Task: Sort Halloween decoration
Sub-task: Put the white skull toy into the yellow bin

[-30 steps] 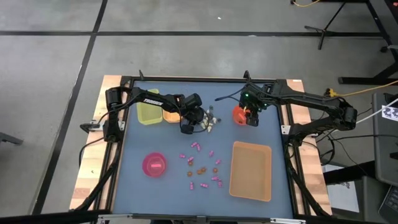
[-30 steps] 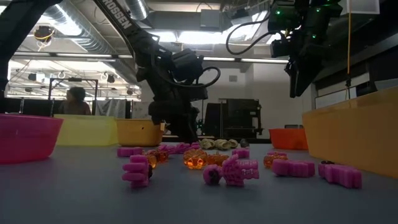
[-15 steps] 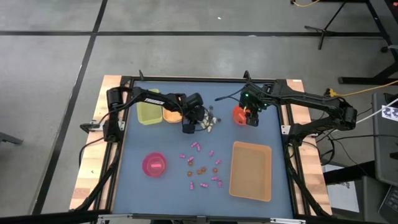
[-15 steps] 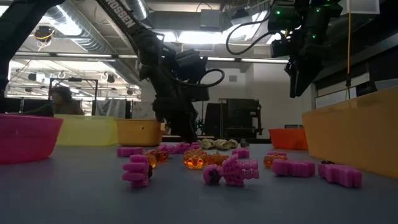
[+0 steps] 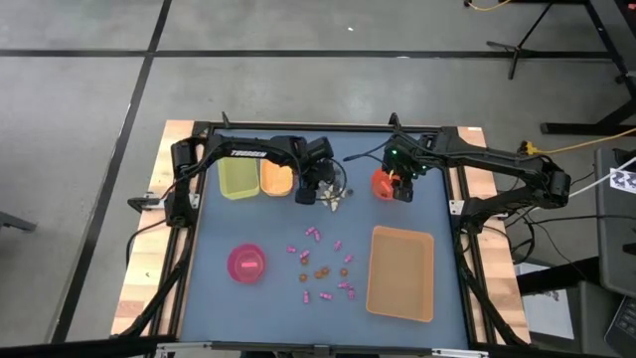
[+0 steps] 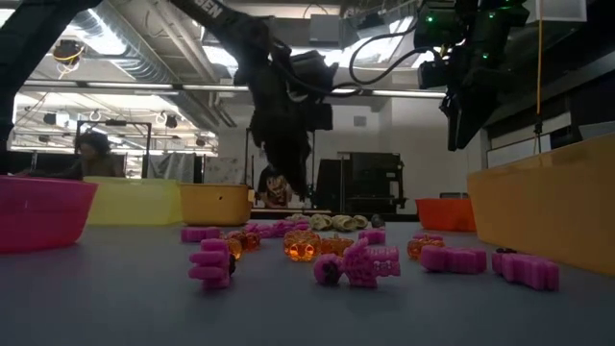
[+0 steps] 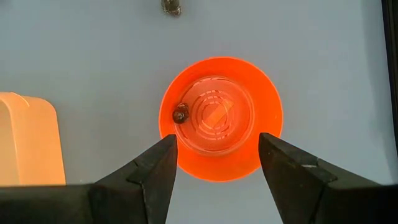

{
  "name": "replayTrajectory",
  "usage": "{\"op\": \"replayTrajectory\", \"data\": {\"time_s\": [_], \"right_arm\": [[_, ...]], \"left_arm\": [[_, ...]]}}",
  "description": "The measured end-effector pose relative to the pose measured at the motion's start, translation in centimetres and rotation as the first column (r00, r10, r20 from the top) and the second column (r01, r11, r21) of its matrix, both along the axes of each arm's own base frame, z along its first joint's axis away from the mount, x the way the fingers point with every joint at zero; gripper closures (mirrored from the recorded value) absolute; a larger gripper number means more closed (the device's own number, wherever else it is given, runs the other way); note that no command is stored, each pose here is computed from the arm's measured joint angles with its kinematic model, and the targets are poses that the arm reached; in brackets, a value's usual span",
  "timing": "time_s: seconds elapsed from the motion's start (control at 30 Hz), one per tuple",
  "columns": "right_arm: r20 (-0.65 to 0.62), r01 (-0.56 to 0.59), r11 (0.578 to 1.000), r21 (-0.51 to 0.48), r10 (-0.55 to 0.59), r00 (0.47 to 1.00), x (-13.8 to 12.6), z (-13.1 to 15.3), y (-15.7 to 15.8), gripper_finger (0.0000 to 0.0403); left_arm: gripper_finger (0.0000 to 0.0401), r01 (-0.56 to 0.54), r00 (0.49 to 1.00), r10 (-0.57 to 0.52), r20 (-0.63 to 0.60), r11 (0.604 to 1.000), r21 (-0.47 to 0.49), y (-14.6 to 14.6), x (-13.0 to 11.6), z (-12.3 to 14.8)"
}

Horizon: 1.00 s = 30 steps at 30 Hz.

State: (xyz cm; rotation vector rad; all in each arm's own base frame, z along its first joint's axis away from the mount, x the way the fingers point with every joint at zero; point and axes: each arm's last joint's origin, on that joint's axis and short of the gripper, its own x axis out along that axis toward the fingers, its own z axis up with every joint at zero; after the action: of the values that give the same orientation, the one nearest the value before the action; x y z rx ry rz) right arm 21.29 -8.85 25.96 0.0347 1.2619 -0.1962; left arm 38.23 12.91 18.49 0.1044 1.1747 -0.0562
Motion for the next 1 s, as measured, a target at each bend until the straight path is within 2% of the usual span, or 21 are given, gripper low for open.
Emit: {"op": "replayTrajectory", "data": {"time_s": [0.2,0.5,0.83,1.0], "right_arm": [[0.000,0.000,1.000,0.000,0.000,1.000,0.0,0.0,0.0,0.0178],[0.000,0.000,1.000,0.000,0.000,1.000,0.0,0.0,0.0,0.0178],[0.006,0.000,1.000,-0.003,0.000,1.000,0.1,0.0,0.0,0.0178],[0.018,-0.001,1.000,-0.007,0.001,1.000,0.2,0.1,-0.1,0.0178]], "left_arm": [[0.0324,-0.018,0.991,0.024,-0.135,0.999,0.042,0.1,-0.6,2.0],[0.0324,-0.033,0.947,0.056,-0.318,0.996,0.078,-0.2,-2.0,3.1],[0.0323,-0.114,0.852,0.167,-0.495,0.984,0.136,-0.5,-3.8,3.2],[0.0323,-0.148,0.790,0.229,-0.570,0.972,0.185,-0.6,-4.7,3.3]]}}
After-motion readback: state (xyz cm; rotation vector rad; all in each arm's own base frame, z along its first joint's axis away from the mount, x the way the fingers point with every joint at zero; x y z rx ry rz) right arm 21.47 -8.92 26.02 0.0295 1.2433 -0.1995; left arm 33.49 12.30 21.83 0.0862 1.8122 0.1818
